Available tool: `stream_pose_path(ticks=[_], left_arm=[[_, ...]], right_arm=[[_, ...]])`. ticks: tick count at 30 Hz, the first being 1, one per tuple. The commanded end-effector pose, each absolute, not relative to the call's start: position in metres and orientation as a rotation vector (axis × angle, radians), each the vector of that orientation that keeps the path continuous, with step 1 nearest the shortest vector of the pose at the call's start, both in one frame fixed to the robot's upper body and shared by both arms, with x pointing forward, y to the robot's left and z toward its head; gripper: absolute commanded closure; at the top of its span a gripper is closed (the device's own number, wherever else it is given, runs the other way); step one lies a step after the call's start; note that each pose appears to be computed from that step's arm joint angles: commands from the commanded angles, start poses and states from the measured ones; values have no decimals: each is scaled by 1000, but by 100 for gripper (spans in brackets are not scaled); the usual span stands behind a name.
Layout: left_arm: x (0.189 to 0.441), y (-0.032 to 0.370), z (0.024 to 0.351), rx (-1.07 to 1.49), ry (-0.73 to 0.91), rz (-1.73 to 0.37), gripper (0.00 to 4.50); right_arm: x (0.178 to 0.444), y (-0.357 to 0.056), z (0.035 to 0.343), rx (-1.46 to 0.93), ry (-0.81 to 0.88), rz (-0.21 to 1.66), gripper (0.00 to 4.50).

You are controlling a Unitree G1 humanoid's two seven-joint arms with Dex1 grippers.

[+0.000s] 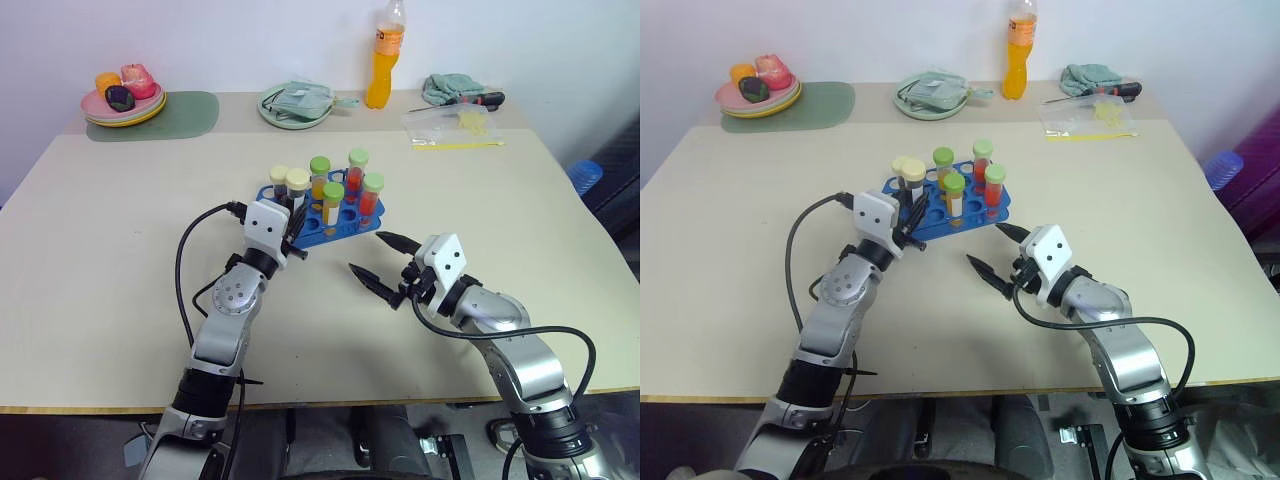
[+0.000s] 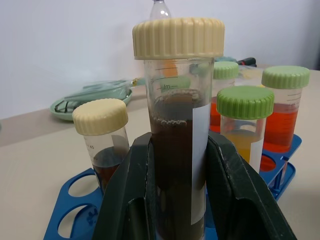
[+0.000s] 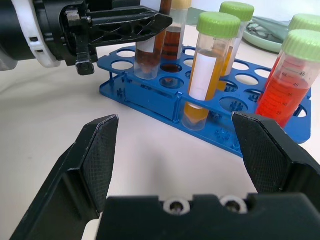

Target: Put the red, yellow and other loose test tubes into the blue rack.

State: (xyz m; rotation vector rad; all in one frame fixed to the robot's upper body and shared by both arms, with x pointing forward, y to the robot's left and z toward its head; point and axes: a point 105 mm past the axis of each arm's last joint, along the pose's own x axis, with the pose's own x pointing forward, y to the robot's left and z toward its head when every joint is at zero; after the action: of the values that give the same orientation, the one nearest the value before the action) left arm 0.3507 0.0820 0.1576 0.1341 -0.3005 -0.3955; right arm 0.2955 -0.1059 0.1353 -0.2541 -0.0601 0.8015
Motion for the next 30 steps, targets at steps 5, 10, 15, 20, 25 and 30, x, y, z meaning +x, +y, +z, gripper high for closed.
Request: stream_pose_path(ticks=[5, 10, 15, 20, 25, 30], left_arm=[[348, 89, 161, 156, -324, -370, 364], [347, 92, 160, 160, -318, -365, 364], [347, 91, 159, 165, -317, -366, 364], [348, 89, 157, 155, -310, -374, 364], [349, 82, 159, 124, -311, -398, 364], [349, 80, 159, 113, -313, -404, 364]], right_arm=[[290, -102, 145, -262, -109, 809, 47], [290, -101, 144, -262, -107, 814, 47], [290, -100, 144, -263, -106, 817, 47], [290, -100, 144, -263, -106, 815, 47], [289, -100, 144, -266, -106, 815, 47], [289, -100, 144, -268, -105, 814, 47]])
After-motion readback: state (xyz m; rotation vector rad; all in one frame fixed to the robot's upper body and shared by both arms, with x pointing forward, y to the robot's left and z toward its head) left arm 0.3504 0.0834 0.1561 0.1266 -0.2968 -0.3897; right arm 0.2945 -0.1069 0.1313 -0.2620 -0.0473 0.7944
